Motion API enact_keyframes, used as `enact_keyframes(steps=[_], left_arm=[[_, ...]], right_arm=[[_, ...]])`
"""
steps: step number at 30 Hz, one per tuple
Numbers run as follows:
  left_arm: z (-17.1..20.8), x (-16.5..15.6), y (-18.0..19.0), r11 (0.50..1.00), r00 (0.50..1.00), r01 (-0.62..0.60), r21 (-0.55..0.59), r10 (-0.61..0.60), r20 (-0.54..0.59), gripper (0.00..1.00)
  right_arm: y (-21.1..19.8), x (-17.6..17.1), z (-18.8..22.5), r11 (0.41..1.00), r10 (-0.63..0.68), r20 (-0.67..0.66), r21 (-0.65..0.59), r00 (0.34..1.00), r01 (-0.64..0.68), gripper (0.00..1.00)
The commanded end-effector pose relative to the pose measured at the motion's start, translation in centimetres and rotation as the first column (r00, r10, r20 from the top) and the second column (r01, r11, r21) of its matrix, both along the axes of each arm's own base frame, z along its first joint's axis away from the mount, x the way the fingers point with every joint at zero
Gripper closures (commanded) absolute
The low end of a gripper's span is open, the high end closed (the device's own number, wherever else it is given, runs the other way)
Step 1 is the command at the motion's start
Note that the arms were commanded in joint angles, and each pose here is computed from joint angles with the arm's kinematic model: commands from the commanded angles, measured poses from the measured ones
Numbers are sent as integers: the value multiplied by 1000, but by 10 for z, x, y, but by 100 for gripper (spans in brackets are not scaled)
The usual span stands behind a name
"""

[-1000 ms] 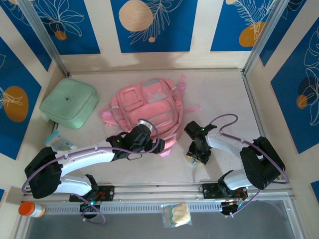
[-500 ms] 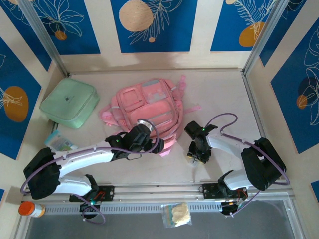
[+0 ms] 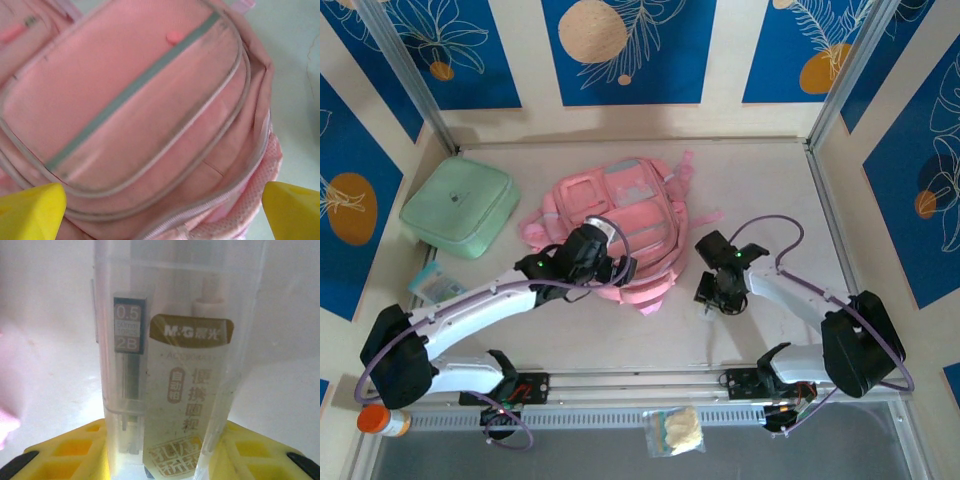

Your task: Pack books, pencil case, and school supplies into a backpack

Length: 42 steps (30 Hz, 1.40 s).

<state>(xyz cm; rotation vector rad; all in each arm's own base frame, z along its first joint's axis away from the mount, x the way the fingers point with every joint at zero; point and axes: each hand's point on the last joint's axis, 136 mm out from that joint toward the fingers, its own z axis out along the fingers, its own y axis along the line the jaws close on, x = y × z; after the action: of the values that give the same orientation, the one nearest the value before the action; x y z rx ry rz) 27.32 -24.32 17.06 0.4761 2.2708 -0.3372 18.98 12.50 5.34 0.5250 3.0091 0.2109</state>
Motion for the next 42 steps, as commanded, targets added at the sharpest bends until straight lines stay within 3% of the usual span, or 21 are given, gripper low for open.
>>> enact_keyframes(steps=[1,5,8,10,14,16,26,28,31,34,42], left_arm=[[9,13,2,986,991,114,126,-121,55,1],[1,30,-11,941,965,218,259,-247,85,1],[-11,30,-32,886,919,356,298,-390,58,0],[-17,34,-39,864,904,386,324,-424,54,0],[-32,51,-38,829,899,368,421,-432,66,0],[-36,66,-25,815,919,299,497,-385,80,0],[-33,94,2,831,946,247,499,-319,63,14],[-29,96,3,850,948,244,467,-311,71,20],[-25,96,-2,874,949,239,424,-303,89,38],[-31,90,-16,895,941,286,342,-330,79,49],[-40,86,-40,907,936,327,265,-350,42,100]], right_arm=[[8,9,27,996,80,42,43,996,-82,61],[17,20,45,987,130,72,83,989,-135,62],[23,25,52,980,155,80,109,985,-164,62],[25,28,54,978,162,78,123,984,-171,63],[28,35,57,973,171,87,140,981,-182,63],[29,38,59,971,172,92,153,981,-184,63],[26,50,66,968,184,110,150,977,-200,65],[27,52,67,967,188,121,148,975,-205,65],[31,54,70,963,191,117,168,975,-209,65],[37,57,74,958,197,121,185,973,-218,66],[54,61,79,943,212,113,237,971,-233,66]])
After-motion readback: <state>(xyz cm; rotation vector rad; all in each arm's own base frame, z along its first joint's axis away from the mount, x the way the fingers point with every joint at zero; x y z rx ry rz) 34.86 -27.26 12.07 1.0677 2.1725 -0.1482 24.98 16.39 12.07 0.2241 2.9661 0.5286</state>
